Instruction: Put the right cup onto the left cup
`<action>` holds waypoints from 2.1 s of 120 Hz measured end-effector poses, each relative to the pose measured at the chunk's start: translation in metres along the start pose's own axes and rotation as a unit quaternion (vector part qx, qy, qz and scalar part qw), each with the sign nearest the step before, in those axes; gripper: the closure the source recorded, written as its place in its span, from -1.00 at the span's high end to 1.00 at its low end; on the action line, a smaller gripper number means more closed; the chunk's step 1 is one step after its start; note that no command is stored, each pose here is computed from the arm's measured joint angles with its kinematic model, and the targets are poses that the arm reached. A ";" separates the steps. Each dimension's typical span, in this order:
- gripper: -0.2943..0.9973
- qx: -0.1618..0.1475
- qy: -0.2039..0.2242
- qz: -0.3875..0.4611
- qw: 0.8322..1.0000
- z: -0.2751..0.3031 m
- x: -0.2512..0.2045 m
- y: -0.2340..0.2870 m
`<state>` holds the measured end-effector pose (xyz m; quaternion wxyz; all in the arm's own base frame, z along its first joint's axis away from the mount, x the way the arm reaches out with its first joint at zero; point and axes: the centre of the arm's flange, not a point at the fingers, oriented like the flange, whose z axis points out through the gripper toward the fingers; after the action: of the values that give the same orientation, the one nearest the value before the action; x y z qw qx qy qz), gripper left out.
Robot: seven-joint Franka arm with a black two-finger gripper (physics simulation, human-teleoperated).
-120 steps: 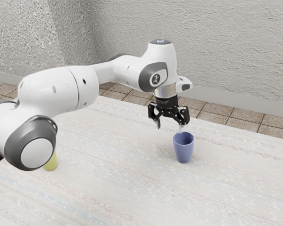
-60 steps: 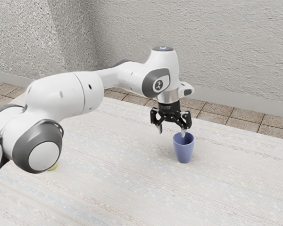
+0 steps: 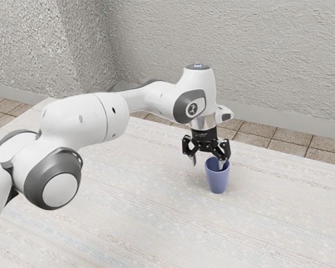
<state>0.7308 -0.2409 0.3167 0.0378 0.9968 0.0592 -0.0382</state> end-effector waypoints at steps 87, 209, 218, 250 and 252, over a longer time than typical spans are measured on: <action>-0.25 -0.002 0.000 -0.004 1.000 0.007 0.002 0.002; -0.67 0.000 0.055 -0.030 0.998 -0.142 -0.037 -0.069; -0.67 0.001 0.053 -0.035 0.998 -0.150 -0.047 -0.082; -0.67 0.003 0.064 -0.077 0.995 -0.187 -0.064 -0.154; -0.67 0.003 0.063 -0.080 0.995 -0.188 -0.065 -0.160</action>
<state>0.6606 -0.0754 0.4972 0.0274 0.9894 0.1408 0.0218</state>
